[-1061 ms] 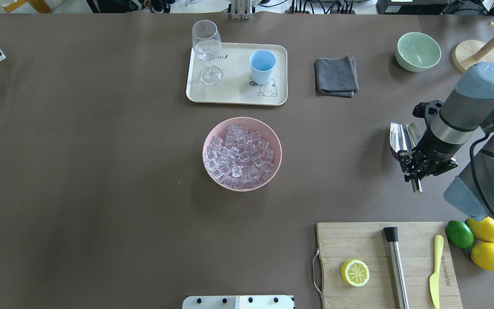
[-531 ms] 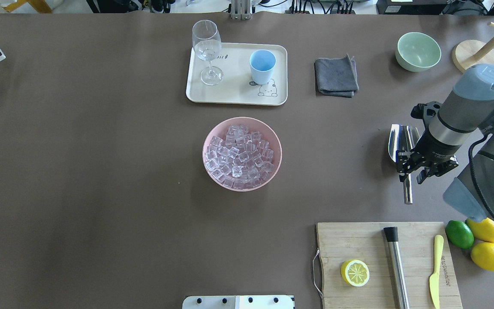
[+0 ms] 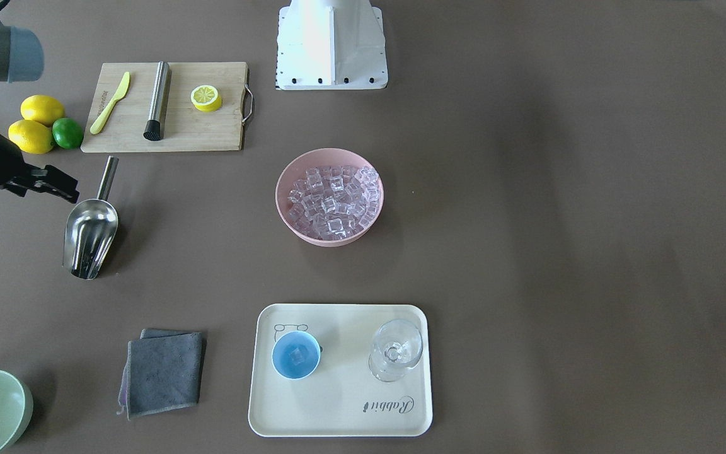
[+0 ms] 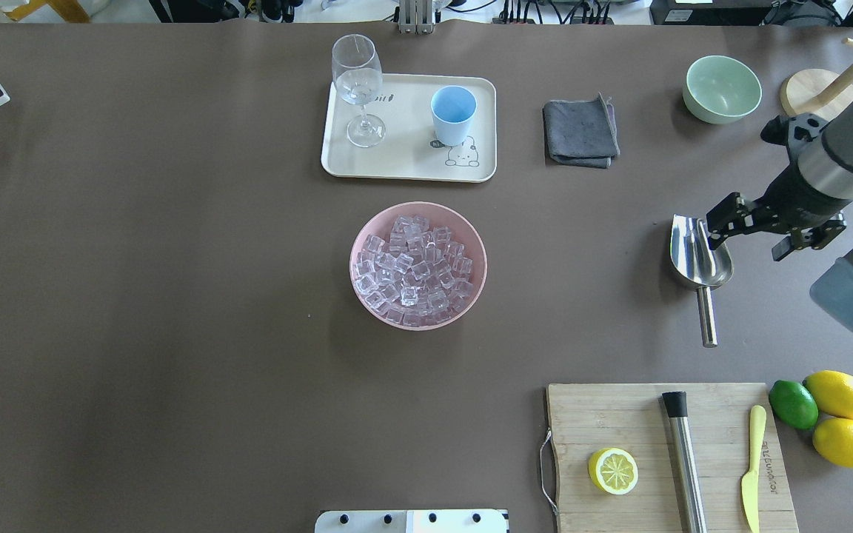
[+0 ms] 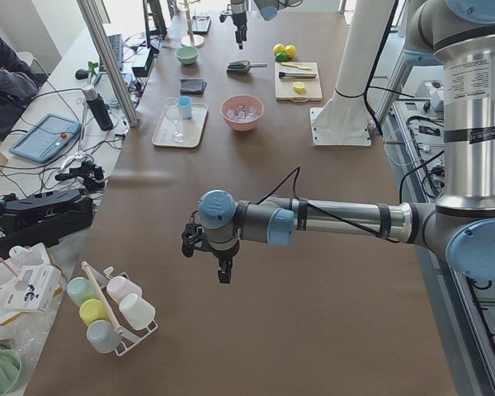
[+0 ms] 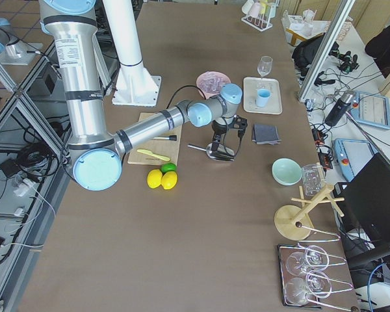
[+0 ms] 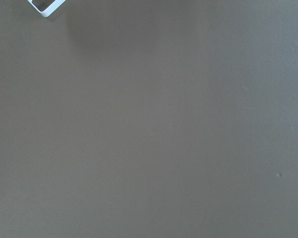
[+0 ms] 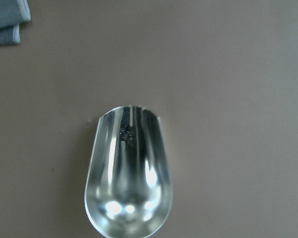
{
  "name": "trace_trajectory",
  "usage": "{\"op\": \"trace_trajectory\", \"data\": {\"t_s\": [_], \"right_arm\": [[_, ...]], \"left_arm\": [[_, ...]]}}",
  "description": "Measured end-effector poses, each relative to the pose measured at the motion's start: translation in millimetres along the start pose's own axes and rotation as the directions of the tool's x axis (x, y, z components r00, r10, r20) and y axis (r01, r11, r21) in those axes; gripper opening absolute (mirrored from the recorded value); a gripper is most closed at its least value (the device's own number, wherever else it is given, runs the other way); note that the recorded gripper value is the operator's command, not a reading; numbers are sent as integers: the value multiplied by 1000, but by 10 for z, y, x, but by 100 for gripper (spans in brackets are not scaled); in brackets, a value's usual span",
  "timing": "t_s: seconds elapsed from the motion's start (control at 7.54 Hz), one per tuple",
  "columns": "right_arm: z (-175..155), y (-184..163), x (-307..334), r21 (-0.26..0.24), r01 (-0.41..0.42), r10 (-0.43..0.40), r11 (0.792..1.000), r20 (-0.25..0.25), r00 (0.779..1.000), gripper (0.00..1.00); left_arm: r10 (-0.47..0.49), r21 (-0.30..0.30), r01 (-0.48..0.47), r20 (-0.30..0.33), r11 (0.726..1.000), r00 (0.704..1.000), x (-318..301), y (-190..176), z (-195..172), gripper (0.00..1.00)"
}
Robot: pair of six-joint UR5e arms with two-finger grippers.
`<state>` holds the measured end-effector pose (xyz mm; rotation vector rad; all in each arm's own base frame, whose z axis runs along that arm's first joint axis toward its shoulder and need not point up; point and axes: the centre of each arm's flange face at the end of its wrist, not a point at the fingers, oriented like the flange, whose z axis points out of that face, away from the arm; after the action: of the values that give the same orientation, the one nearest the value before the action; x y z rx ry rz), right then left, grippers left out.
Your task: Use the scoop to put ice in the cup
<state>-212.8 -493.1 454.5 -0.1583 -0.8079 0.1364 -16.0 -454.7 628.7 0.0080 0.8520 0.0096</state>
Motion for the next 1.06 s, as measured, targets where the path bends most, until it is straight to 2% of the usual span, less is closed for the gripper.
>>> {"op": "trace_trajectory", "data": {"t_s": [0.13,0.27,0.53,0.66,0.93,1.06], "right_arm": [[-345,-190,430,59,64,-64,996,0,998,100],[-657,-346,924,92,140,-139,986,-25,990,100],[-1229,-511,2021,111,233,-226,966,-70,972,100],[-1380,-479,2453,94,258,-251,962,-79,965,100],[-1192,-289,3132,25,246,-244,969,-72,967,100],[-1097,-221,3284,7,239,-238,971,-68,969,100]], "left_arm": [[0,0,0,0,1000,1000,2,0,-1,98],[1,0,-1,0,1000,1000,5,-1,-2,98],[1,0,-1,0,1000,1000,4,-1,-1,98],[0,0,0,0,1000,1000,3,0,1,98],[1,-1,-1,0,1000,1000,4,0,5,98],[1,-2,-1,0,1000,1000,5,-1,7,98]]}}
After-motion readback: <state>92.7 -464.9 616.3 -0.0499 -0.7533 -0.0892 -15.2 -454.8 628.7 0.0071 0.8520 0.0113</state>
